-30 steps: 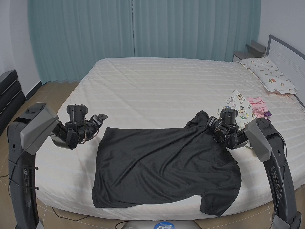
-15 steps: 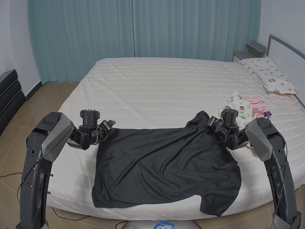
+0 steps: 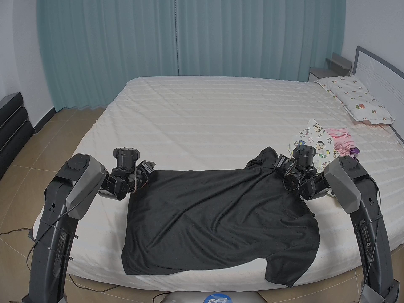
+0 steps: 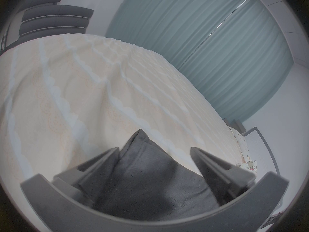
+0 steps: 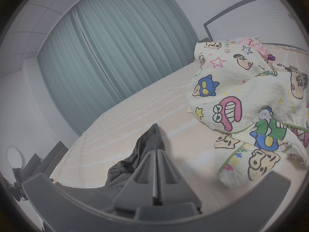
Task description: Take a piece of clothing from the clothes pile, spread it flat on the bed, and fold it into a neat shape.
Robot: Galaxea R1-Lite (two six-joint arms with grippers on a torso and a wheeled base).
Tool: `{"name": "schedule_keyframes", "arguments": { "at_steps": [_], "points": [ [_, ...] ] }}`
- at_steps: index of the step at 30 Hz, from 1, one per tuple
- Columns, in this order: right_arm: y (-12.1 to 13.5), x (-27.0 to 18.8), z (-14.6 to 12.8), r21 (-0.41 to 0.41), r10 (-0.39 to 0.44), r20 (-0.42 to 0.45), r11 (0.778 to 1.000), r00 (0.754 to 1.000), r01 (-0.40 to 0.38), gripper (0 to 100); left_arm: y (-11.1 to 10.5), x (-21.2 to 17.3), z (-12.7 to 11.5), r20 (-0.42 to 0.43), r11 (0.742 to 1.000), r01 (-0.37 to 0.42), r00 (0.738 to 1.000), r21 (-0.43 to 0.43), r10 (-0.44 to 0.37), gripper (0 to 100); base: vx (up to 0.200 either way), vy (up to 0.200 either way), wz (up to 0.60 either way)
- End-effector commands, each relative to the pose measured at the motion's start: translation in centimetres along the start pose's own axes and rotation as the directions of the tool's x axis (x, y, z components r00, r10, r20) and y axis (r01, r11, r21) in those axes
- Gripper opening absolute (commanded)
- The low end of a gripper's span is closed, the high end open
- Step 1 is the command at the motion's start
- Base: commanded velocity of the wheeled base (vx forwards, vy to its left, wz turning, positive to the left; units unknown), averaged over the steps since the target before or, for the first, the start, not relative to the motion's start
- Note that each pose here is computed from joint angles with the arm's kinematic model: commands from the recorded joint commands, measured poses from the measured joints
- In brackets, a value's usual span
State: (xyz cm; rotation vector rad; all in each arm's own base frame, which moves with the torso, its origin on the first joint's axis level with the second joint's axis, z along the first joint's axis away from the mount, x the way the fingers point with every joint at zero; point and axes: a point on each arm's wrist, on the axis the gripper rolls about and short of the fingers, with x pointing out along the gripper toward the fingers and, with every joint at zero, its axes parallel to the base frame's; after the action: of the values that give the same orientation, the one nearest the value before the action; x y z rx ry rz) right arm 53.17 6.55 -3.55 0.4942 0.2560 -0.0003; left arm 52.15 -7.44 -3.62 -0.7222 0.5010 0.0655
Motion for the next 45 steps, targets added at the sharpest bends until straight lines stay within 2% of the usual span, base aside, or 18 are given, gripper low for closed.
{"name": "schedule_keyframes", "arguments": {
  "at_steps": [1,2,3,6,11,13,16,17,20,23,24,28,33,36,40,41,45],
  "points": [
    [0.1,0.0,0.0,0.0,0.003,0.003,1.0,1.0,-0.003,0,0.1,0.1,0.1,0.006,1.0,-0.002,1.0,-0.002,0.002,0,0.0,0.0,0.0],
    [0.1,0.0,0.0,0.0,0.003,0.003,1.0,1.0,-0.003,0,0.1,0.1,0.1,0.006,1.0,-0.002,1.0,-0.002,0.002,0,0.0,0.0,0.0],
    [0.1,0.0,0.1,0.002,0.005,0.007,1.0,1.0,-0.005,0,-0.2,0.2,0.8,0.053,1.0,-0.005,0.999,-0.003,0.005,0,0.0,0.0,0.0],
    [0.3,0.1,0.3,0.003,0.022,0.03,1.0,0.999,-0.022,0,-0.7,0.2,2.2,0.117,1.0,-0.012,0.993,-0.011,0.013,0,0.0,0.0,0.0],
    [0.9,0.2,1.3,0.005,0.059,0.097,0.998,0.994,-0.06,0,-0.9,-0.1,4.3,0.171,1.0,0.001,0.985,-0.02,0.002,0,0.0,0.0,0.0],
    [1.4,0.5,2.6,0.009,0.079,0.147,0.997,0.986,-0.081,0,-1.0,-0.2,5.6,0.208,1.0,0.011,0.978,-0.027,-0.005,0,0.0,0.0,0.0],
    [1.4,0.5,2.9,0.011,0.081,0.154,0.996,0.985,-0.084,0,-1.0,-0.2,5.9,0.216,1.0,0.011,0.976,-0.029,-0.005,0,0.0,0.0,0.0],
    [1.9,0.7,3.9,0.024,0.099,0.189,0.994,0.977,-0.105,0,-1.2,-0.3,7.4,0.264,0.999,0.012,0.965,-0.037,-0.002,0,0.0,0.0,0.0],
    [2.1,0.9,4.1,0.025,0.106,0.212,0.993,0.971,-0.114,0,-1.0,-0.5,8.2,0.274,0.999,0.008,0.962,-0.042,0.004,0,0.0,0.0,0.0],
    [2.4,1.3,4.8,0.033,0.091,0.28,0.994,0.956,-0.105,0,-1.1,-0.5,8.4,0.281,0.999,0.011,0.96,-0.043,0.001,0,0.0,0.0,0.0],
    [2.3,1.5,4.2,0.034,0.081,0.277,0.995,0.957,-0.094,0,-1.1,-0.5,8.4,0.284,0.999,0.011,0.959,-0.043,0.001,0,0.0,0.0,0.0],
    [3.0,1.2,5.0,0.03,0.098,0.295,0.993,0.951,-0.111,0,-0.6,-0.4,8.5,0.29,0.999,0.0,0.957,-0.048,0.014,0,0.0,0.0,0.0],
    [2.5,1.4,4.3,0.02,0.089,0.276,0.995,0.957,-0.098,0,0.0,0.0,8.1,0.276,0.999,-0.017,0.961,-0.051,0.03,0,0.0,0.0,0.0],
    [1.7,1.8,2.8,-0.018,0.074,0.246,0.997,0.966,-0.072,0,0.8,0.5,7.3,0.264,0.998,-0.04,0.963,-0.054,0.053,0,0.0,0.0,0.0],
    [1.6,1.9,2.3,-0.038,0.076,0.233,0.997,0.969,-0.069,0,1.3,0.9,6.8,0.256,0.997,-0.052,0.964,-0.055,0.065,0,0.0,0.0,0.0],
    [1.6,2.0,2.1,-0.041,0.075,0.231,0.997,0.97,-0.067,100,1.4,1.0,6.6,0.251,0.997,-0.055,0.966,-0.054,0.067,0,0.0,0.0,0.0],
    [1.1,2.2,1.2,-0.042,0.07,0.213,0.997,0.975,-0.062,100,1.8,1.4,5.8,0.236,0.997,-0.065,0.969,-0.053,0.075,0,0.0,0.0,0.0]
  ]
}}
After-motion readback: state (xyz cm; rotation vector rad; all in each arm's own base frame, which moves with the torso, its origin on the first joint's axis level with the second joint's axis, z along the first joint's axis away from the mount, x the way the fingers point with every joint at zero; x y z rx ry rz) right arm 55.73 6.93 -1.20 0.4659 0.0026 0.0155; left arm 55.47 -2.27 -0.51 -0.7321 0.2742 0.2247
